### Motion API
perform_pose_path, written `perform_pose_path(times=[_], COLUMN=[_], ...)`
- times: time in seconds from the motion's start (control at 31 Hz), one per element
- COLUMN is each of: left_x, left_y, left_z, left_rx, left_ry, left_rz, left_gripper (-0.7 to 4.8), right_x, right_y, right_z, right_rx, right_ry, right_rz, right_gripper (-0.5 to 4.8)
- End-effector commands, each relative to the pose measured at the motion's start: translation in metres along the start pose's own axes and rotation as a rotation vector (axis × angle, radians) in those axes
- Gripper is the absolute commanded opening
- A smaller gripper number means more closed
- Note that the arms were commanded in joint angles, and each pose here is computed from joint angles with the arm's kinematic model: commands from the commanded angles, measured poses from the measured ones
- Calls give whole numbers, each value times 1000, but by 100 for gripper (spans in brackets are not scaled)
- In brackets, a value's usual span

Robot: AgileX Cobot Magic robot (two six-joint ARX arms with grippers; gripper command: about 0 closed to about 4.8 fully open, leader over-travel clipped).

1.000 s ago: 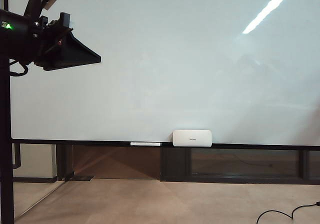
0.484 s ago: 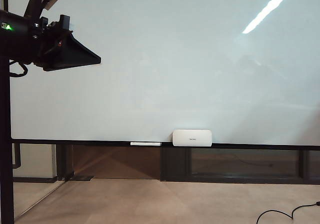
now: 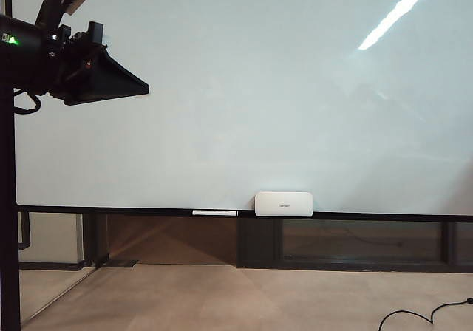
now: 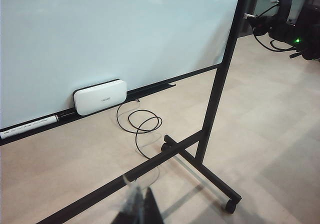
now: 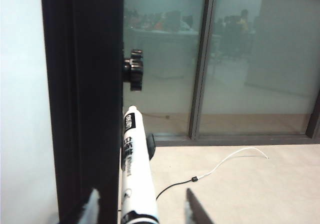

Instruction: Reach to the right to find the marker pen, pick it up, and write the number 13 on the whiteboard.

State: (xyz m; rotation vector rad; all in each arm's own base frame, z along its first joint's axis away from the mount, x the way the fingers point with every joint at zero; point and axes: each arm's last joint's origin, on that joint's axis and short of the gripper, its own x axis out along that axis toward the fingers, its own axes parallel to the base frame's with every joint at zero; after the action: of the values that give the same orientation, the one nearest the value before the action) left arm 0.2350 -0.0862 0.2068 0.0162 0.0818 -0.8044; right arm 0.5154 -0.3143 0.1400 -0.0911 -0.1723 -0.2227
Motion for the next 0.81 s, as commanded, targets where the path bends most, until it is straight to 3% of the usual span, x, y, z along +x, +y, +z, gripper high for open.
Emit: perform_pose_path(times=[0.03, 0.32, 0.42, 0.52, 0.65, 0.74, 0.81], left_x=[0, 0, 0, 0, 0, 0, 0], left_y=[0, 0, 0, 0, 0, 0, 0], left_z=[2, 2, 2, 2, 2, 2, 2], left_rx=[4, 4, 4, 4, 4, 5, 5], left_ry=[-11, -11, -11, -11, -11, -11, -11], left_rz=[-7, -10, -10, -10, -10, -10, -10], left_gripper=[-5, -5, -5, -5, -5, -5, -5], right_x=[1, 1, 1, 1, 1, 0, 1], right_y=[-1, -2, -2, -2, -2, -2, -2], right_z=[8, 8, 8, 8, 9, 8, 8], right_rx=[-9, -11, -14, -13, -15, -14, -14], right_ry=[-32, -34, -34, -34, -38, -37, -37], right_rz=[-4, -5, -6, -6, -4, -4, -1], right_gripper=[208, 198, 144, 123, 47, 38, -2])
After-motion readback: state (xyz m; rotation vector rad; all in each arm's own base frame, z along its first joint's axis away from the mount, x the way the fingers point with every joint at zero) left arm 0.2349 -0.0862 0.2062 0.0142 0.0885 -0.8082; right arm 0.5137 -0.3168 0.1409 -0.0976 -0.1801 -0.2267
